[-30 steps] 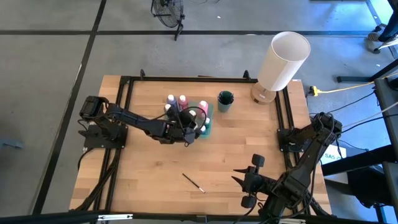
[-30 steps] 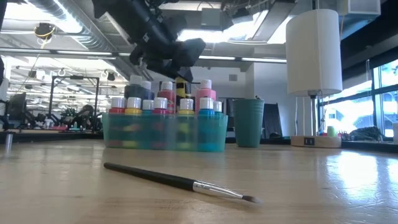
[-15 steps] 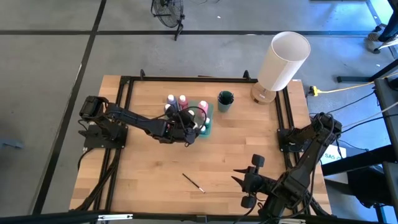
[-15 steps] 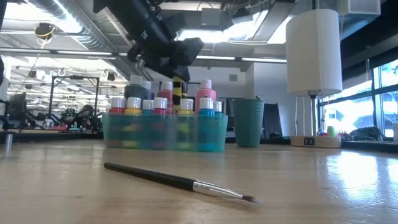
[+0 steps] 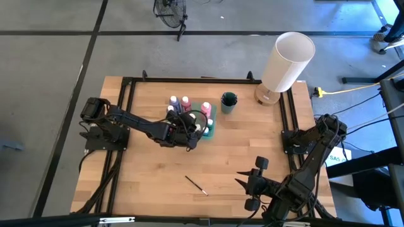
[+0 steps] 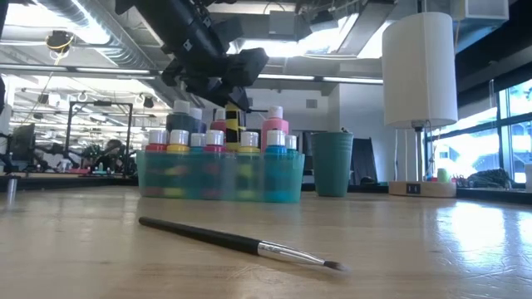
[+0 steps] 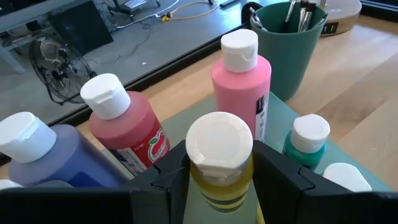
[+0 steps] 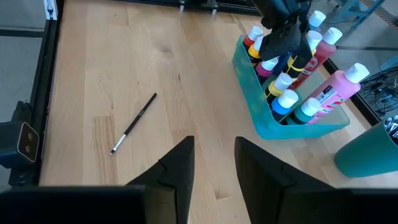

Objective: Pick & Place Paint Supplies
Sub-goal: Put the small yellow bottle into the green bin

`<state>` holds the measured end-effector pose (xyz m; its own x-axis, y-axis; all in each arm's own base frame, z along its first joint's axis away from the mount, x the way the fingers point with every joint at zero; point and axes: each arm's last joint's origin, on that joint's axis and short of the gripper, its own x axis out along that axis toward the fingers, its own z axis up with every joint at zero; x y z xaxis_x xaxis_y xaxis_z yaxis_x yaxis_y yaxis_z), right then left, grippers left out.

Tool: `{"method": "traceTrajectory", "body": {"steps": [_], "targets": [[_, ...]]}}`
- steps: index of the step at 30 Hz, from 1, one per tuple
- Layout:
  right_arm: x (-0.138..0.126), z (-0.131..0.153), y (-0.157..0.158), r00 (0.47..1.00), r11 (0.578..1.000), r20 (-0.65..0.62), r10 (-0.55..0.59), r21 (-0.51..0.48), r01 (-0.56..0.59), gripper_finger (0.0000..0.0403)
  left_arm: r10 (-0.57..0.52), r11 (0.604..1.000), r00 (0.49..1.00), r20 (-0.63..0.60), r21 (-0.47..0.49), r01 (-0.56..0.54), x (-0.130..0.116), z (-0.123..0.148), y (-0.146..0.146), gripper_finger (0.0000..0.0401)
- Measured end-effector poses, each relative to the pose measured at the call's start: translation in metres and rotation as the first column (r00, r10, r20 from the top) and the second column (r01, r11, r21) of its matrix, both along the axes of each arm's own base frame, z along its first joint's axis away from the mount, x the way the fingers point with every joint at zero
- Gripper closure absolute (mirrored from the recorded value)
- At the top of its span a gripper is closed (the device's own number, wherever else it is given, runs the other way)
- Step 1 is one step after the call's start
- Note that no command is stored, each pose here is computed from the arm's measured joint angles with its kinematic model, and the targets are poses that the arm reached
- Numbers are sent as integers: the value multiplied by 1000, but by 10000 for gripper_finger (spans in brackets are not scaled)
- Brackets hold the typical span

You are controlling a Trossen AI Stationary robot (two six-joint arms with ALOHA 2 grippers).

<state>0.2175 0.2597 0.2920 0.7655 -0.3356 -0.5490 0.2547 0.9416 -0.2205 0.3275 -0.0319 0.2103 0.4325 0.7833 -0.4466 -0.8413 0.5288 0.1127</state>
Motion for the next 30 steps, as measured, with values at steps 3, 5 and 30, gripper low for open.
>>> {"method": "traceTrajectory", "body": {"steps": [3, 5, 30], "targets": [[0, 0, 0, 1000, 1000, 0, 0, 0, 0, 286, 2, 1000, 1000, 4, -2, -2, 0, 0, 0, 260], [0, 0, 0, 1000, 1000, 0, 0, 0, 0, 286, 1, 1000, 1000, 3, -1, -1, 0, 0, 0, 260], [0, 0, 0, 1000, 1000, 1, 0, 1, 0, 286, 6, 1000, 1000, -4, 28, -6, -1, -20, -11, 260]]}}
